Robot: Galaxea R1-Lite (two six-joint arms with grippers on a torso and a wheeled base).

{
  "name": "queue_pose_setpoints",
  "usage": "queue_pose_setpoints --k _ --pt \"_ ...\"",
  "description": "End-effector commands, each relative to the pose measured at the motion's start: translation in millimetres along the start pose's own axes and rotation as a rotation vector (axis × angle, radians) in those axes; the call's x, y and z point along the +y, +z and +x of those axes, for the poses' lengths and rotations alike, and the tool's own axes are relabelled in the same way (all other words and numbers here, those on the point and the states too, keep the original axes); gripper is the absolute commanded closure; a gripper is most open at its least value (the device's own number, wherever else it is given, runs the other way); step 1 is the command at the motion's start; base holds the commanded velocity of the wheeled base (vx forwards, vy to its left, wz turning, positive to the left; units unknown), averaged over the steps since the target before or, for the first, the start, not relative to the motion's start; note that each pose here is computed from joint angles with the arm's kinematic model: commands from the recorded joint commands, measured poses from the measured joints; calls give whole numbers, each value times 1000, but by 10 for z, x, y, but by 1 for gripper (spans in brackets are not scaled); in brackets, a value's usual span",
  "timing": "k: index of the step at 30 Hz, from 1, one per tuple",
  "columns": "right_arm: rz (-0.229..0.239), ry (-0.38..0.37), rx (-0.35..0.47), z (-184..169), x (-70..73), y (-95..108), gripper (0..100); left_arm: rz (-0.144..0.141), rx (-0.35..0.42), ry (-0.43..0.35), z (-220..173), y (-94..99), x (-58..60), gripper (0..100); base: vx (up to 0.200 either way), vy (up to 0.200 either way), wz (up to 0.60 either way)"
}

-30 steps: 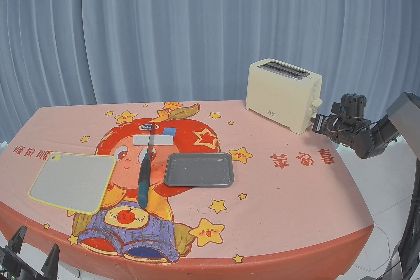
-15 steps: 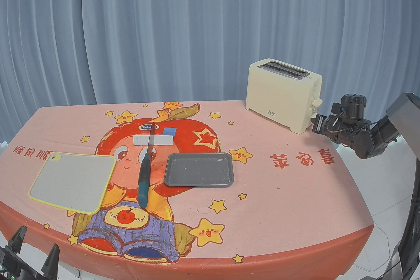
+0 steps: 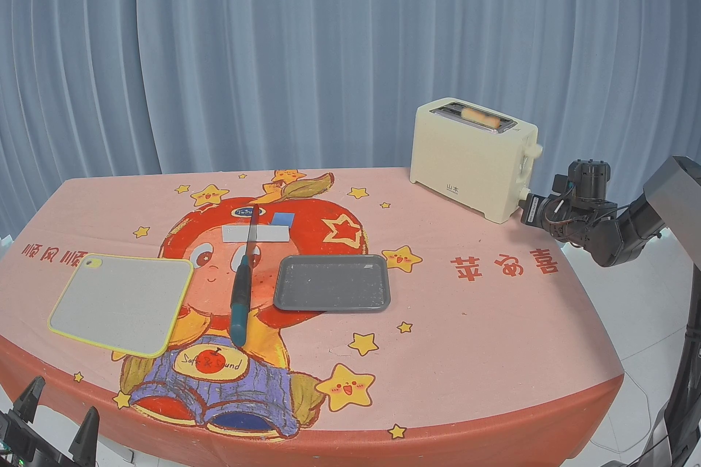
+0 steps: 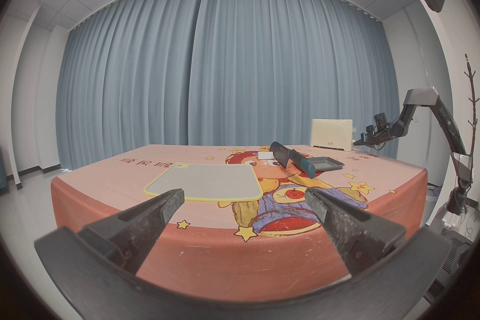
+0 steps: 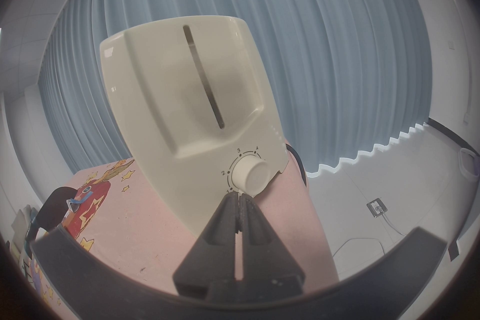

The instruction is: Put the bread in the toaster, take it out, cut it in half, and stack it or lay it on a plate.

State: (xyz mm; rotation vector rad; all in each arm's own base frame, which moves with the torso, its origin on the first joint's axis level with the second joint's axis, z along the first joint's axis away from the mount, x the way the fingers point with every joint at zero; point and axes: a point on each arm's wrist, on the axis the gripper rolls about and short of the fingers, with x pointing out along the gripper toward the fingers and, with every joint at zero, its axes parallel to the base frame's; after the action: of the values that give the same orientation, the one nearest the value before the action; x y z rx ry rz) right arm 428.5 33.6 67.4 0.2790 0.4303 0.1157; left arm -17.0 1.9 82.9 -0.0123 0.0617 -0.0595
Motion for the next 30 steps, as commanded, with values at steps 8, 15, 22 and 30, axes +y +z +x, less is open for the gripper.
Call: queue_pose_setpoints --k 8,15,22,30 --pt "-2 5 11 -10 23 -32 100 1 18 0 13 -49 1 0 0 0 0" --pt "-9 5 16 -19 21 -66 100 1 18 0 13 -49 1 0 0 0 0" --pt "-12 8 17 -49 38 -62 100 1 18 0 13 -49 1 0 0 0 0" --pt "-17 20 -8 -204 115 60 100 1 18 0 13 -49 1 0 0 0 0"
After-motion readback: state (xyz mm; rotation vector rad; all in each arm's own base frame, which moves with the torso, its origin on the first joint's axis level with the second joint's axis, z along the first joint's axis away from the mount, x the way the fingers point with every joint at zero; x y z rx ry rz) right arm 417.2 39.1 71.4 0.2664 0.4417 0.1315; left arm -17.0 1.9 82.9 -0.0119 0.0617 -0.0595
